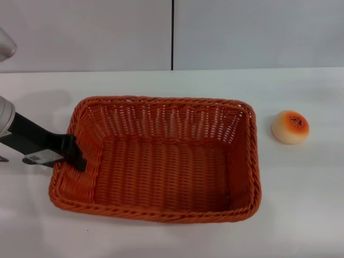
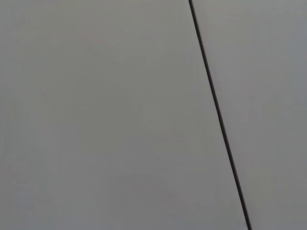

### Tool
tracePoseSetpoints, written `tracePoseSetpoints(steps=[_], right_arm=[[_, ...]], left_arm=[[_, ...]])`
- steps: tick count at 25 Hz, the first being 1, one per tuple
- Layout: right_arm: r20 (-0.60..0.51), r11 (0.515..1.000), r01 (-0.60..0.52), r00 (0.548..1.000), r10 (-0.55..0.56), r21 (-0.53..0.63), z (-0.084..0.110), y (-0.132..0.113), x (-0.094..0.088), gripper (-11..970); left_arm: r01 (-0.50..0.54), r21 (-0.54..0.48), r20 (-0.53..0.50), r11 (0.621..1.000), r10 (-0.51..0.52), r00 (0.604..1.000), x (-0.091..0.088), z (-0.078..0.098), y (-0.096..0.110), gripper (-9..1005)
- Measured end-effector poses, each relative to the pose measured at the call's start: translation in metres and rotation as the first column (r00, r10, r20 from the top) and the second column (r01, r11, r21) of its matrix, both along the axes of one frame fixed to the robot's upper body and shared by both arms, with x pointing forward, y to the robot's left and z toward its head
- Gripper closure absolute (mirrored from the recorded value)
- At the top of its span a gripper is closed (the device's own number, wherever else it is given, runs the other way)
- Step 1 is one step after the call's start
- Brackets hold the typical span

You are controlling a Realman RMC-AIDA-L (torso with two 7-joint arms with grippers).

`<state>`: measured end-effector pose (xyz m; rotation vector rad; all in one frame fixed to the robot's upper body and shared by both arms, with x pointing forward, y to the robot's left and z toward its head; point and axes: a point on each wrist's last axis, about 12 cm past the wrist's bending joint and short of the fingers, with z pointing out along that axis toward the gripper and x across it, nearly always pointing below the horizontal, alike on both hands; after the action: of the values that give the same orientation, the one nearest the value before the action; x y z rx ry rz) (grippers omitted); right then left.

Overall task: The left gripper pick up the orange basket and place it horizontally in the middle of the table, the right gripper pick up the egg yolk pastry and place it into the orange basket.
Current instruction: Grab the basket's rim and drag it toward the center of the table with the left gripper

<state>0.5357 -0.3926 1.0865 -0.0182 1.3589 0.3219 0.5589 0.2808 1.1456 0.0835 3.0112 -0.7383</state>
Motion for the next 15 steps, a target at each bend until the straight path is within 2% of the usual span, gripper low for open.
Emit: tracePoseSetpoints(steps=[5,10,13,15], right_arm=[[0.005,1.000,-0.001,1.000,0.001,0.004,-0.0003,0.0009,-0.0010,962],[0.004,1.000,0.000,1.000,0.000,0.005,-0.0005,0.0004,-0.0014,962],[0.000,1.000,-0.004,1.000,0.004,0.001,0.0002,0.0002,0.0005,962],[-0.001,1.000,-0.007,1.000,0.007,0.000,0.0005,0.0004,0.0014,962]], left_arm=[[-0.007,-0.010,0.007,1.000,0.007,1.000,0.0011,-0.0011,0.0001,747],[-0.027,-0.076,0.029,0.997,0.030,0.999,0.0016,0.0005,0.0006,728],[-0.057,-0.179,0.062,0.982,0.069,0.996,0.0013,0.0043,0.0034,717],[-0.057,-0.179,0.062,0.982,0.069,0.996,0.0013,0.0043,0.0034,709]])
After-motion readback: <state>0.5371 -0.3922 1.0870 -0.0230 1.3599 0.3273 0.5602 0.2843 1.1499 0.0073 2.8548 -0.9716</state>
